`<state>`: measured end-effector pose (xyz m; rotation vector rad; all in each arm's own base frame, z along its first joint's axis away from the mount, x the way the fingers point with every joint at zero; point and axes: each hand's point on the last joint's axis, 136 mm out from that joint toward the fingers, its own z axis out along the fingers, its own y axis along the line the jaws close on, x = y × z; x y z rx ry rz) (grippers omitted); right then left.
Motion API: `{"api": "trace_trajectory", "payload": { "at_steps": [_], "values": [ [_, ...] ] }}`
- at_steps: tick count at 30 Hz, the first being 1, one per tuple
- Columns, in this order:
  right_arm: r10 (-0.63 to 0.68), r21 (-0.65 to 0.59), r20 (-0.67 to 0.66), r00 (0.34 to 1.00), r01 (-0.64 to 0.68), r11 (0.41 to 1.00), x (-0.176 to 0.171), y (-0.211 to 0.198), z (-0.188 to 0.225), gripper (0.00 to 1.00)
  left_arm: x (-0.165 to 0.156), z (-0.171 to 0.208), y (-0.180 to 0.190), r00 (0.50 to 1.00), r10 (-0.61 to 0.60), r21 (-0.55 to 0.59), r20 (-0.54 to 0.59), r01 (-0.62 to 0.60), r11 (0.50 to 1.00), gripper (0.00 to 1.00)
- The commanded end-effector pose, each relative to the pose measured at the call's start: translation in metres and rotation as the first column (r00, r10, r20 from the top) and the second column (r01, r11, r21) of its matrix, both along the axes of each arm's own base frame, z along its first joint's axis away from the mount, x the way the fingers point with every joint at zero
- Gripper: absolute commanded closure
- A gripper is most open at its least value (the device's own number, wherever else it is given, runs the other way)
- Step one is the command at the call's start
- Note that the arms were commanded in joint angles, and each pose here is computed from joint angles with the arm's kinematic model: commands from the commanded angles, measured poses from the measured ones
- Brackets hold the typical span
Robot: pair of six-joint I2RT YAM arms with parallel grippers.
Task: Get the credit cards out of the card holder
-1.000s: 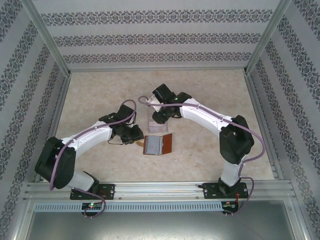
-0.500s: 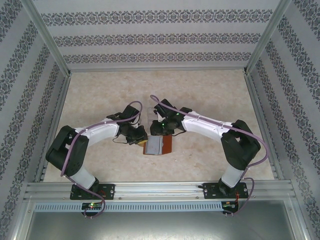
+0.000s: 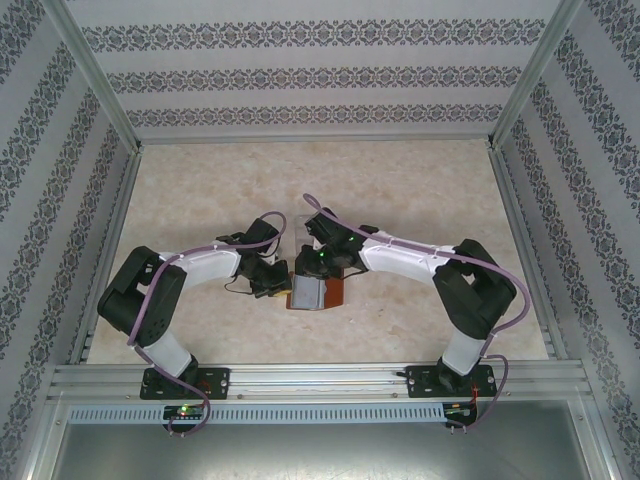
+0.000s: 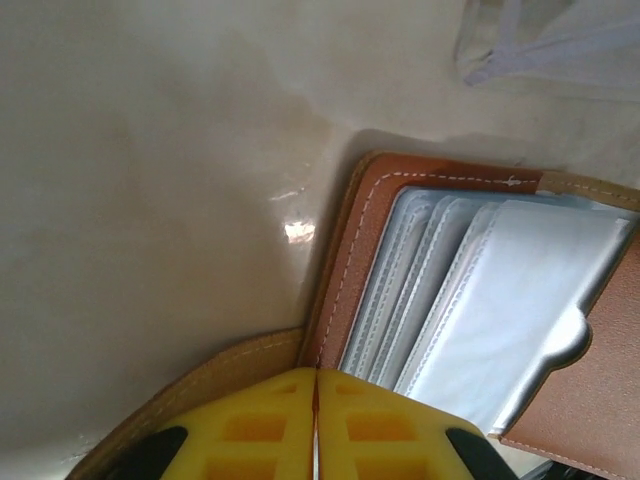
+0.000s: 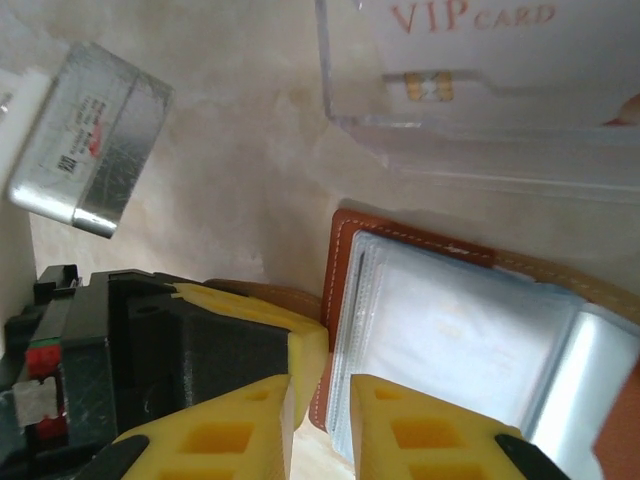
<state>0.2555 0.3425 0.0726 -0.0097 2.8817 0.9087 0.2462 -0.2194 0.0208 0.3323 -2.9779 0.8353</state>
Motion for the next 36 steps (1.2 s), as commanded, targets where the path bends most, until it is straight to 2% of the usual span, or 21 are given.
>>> {"api": "trace_trajectory", "payload": {
  "at_steps": [1, 19, 36],
  "values": [
    [-0.005, -0.010, -0.053, 0.999, 0.004, 1.000, -0.009, 0.004, -0.015, 0.78, -0.003, -0.009, 0.000, 1.000, -0.012, -0.009, -0.008, 0.012, 1.000, 0.92],
    [-0.023, -0.150, -0.131, 0.991, 0.003, 0.989, -0.026, -0.009, -0.050, 0.72, -0.005, -0.012, -0.001, 1.000, -0.010, -0.025, -0.013, 0.010, 1.000, 0.92],
    [-0.001, -0.415, -0.085, 0.996, -0.034, 0.909, -0.030, -0.045, -0.048, 0.61, -0.004, -0.011, -0.002, 1.000, -0.015, -0.027, -0.013, 0.014, 1.000, 0.92]
  ]
}}
